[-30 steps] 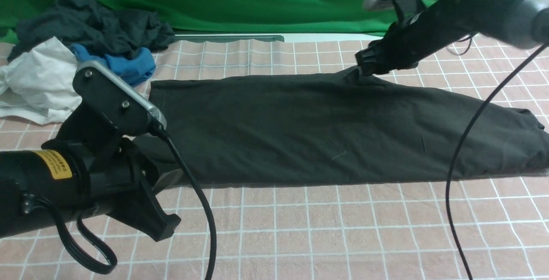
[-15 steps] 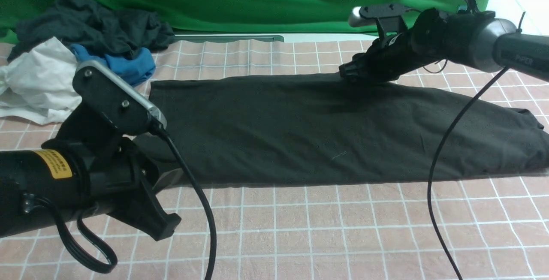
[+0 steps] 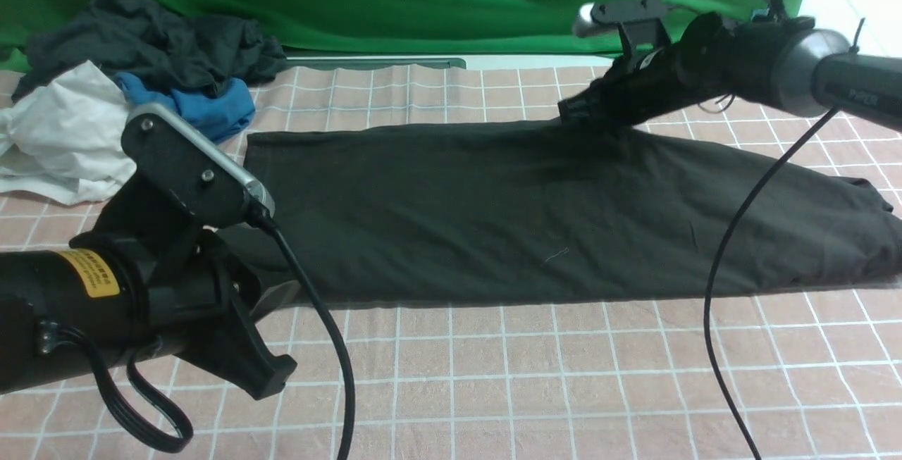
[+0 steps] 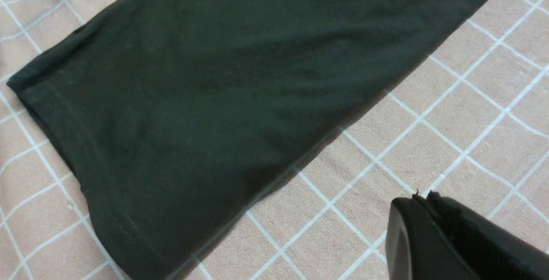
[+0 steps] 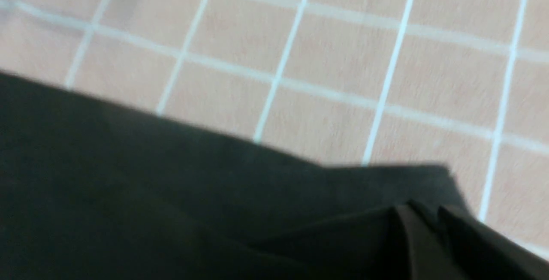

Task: Fold a long-sleeved shirt over a pink coffee tablecloth.
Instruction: 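Pull the folded dark garment lengthwise by its ends to straighten it flat on the table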

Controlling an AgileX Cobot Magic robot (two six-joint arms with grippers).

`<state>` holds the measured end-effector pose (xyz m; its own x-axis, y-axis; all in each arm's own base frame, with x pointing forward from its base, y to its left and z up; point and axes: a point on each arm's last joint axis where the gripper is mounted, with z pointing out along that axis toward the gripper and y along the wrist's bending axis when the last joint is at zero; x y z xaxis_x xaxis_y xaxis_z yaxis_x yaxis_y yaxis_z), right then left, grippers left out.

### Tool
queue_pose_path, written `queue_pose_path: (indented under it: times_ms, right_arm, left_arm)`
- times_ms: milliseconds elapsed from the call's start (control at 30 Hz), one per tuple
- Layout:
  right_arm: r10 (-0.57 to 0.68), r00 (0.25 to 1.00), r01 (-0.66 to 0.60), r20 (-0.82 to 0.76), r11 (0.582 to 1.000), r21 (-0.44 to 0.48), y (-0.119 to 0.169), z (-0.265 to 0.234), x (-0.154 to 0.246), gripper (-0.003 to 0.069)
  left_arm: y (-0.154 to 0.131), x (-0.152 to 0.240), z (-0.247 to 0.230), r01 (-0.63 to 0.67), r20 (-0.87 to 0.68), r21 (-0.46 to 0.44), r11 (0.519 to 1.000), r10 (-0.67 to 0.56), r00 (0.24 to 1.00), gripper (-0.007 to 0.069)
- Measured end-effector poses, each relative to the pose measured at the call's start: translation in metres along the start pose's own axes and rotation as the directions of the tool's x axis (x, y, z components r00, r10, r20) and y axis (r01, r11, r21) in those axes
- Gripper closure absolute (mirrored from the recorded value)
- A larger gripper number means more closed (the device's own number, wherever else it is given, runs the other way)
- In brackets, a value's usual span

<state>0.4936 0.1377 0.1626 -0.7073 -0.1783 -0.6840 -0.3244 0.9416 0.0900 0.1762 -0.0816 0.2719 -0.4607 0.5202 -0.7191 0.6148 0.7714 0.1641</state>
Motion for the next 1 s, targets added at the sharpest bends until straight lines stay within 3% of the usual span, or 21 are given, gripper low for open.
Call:
queue_pose_path:
  times_ms: [167,300,400,533,667,800,900,1000]
  right_arm:
    - [-0.014,0.999,0.013,0.048,1.0,0.012,-0.001,-0.003,-0.006,0.0619]
    - [-0.016,0.997,0.014,0.079,1.0,0.024,-0.002,-0.001,-0.007,0.0559]
    - [-0.017,0.994,0.013,0.104,0.999,0.035,-0.004,0.0,-0.009,0.0355]
    - [0.002,0.995,-0.007,0.104,0.999,0.042,-0.013,-0.018,-0.018,0.02]
    - [-0.003,0.998,-0.002,0.068,0.998,0.068,-0.035,-0.067,-0.035,0.0242]
    - [0.036,0.997,-0.026,-0.062,0.988,0.149,-0.078,-0.144,-0.024,0.038]
    - [0.159,0.974,-0.126,-0.164,0.972,0.196,-0.104,-0.168,0.007,0.0378]
    - [0.331,0.9,-0.258,-0.284,0.929,0.265,-0.134,-0.181,0.052,0.0309]
  left_arm:
    - [0.0,0.0,0.0,-0.001,0.001,-0.001,1.0,0.001,1.0,0.0608]
    - [0.0,0.0,0.0,-0.001,0.001,-0.001,1.0,0.001,1.0,0.0608]
    - [0.0,0.0,0.0,-0.003,0.0,-0.002,1.0,0.003,1.0,0.0608]
    - [0.0,0.001,0.0,-0.005,-0.003,-0.002,1.0,0.005,1.0,0.0608]
    - [-0.001,0.001,-0.001,0.016,-0.006,0.011,1.0,-0.016,1.0,0.0608]
    - [-0.002,-0.009,-0.02,0.037,0.095,0.008,0.999,-0.038,0.995,0.0608]
    - [-0.001,-0.021,-0.042,0.044,0.22,-0.02,0.999,-0.039,0.975,0.0608]
    - [0.001,-0.034,-0.073,0.049,0.372,-0.065,0.997,-0.021,0.928,0.0608]
